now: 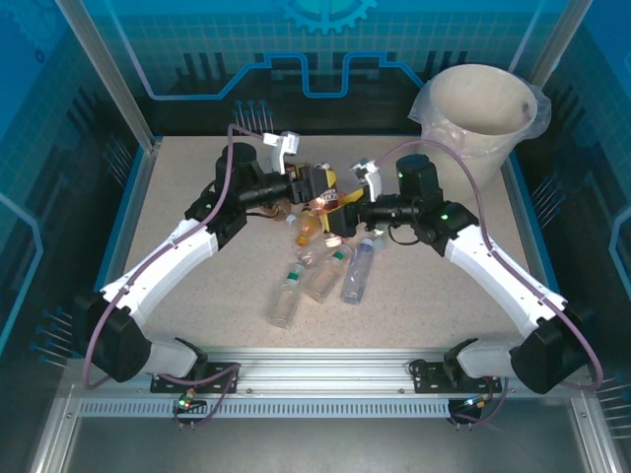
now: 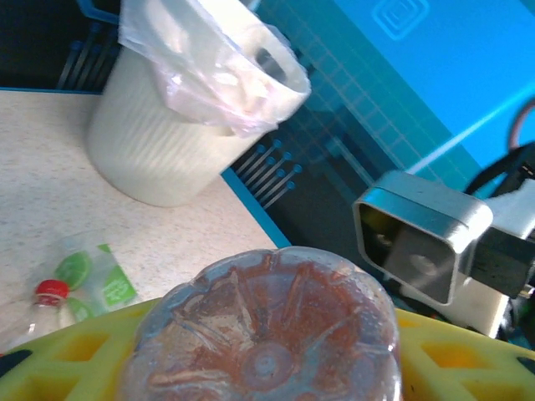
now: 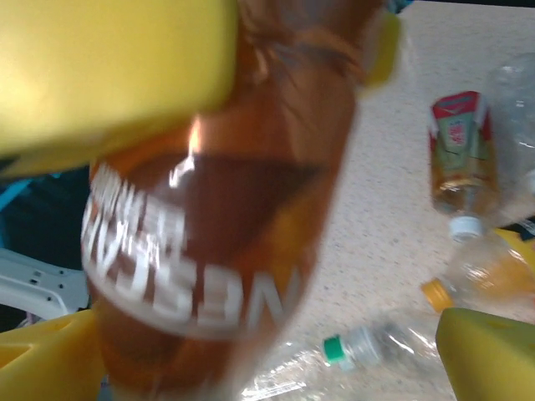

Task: Put the plastic bottles in the bin

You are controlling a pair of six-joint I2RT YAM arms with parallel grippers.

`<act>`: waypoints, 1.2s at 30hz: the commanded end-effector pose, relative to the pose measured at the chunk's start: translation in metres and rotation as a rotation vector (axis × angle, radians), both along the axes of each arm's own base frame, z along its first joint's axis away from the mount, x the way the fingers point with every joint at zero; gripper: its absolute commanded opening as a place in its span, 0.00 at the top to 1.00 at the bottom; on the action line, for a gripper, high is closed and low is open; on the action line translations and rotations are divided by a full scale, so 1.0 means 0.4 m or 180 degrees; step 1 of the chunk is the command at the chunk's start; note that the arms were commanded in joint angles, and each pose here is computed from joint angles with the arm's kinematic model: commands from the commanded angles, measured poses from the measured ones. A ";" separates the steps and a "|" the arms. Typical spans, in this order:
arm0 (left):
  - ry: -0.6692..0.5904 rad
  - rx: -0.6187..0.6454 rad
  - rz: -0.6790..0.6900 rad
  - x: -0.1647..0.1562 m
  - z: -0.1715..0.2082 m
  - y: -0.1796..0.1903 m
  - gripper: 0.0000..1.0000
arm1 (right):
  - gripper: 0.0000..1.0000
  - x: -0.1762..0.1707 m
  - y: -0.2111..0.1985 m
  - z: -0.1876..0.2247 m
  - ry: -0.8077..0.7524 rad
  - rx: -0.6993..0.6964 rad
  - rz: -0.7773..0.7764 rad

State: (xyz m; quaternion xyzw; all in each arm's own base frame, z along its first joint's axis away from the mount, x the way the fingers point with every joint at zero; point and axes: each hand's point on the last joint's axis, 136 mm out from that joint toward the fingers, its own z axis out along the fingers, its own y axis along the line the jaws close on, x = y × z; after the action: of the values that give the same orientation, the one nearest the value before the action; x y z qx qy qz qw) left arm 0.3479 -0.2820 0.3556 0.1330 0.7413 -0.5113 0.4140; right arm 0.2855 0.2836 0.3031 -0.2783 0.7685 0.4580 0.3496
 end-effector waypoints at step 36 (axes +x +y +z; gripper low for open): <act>0.0124 -0.0385 0.0132 0.108 0.006 0.015 0.01 | 0.61 0.110 -0.020 0.016 -0.0004 -0.0003 -0.0730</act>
State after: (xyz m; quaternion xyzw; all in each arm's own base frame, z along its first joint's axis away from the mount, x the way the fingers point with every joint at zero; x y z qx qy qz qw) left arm 0.3834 -0.2885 0.3459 0.1023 0.7371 -0.5372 0.3970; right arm 0.3254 0.2878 0.3001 -0.1897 0.7926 0.4418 0.3750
